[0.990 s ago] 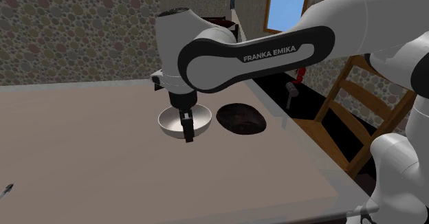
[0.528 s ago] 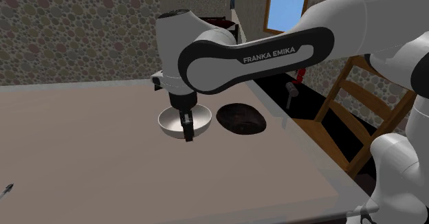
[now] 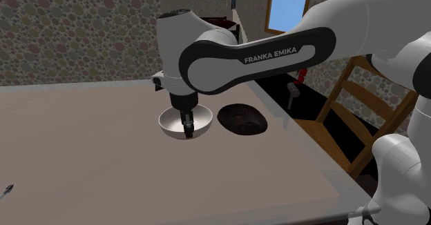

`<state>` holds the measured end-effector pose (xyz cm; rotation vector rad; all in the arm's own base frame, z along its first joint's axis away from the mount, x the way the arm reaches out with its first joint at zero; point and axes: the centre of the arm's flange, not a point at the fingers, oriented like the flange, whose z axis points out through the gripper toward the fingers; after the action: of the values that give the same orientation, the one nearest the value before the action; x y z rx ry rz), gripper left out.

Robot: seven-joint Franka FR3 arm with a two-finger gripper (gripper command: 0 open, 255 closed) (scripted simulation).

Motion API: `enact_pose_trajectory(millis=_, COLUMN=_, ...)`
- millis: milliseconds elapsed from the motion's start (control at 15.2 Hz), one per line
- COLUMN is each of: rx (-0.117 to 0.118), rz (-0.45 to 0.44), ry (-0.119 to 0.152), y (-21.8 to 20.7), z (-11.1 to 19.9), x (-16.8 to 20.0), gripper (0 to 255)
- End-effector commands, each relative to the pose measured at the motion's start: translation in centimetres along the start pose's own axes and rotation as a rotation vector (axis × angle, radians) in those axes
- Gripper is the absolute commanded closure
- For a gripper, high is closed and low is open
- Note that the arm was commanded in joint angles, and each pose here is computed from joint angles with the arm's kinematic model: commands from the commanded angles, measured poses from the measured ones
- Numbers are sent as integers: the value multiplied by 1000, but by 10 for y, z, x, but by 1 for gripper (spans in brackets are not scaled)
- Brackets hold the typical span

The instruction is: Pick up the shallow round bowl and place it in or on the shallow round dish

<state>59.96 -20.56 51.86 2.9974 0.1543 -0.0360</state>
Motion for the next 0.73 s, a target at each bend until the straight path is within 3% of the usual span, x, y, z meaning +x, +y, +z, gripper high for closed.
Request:
enact_pose_trajectory(millis=0, rx=0, rz=0, ry=0, y=0, z=0, x=0, gripper=255)
enact_pose_trajectory(millis=660, rx=0, rz=0, ry=0, y=7, z=-52, x=-2, gripper=255)
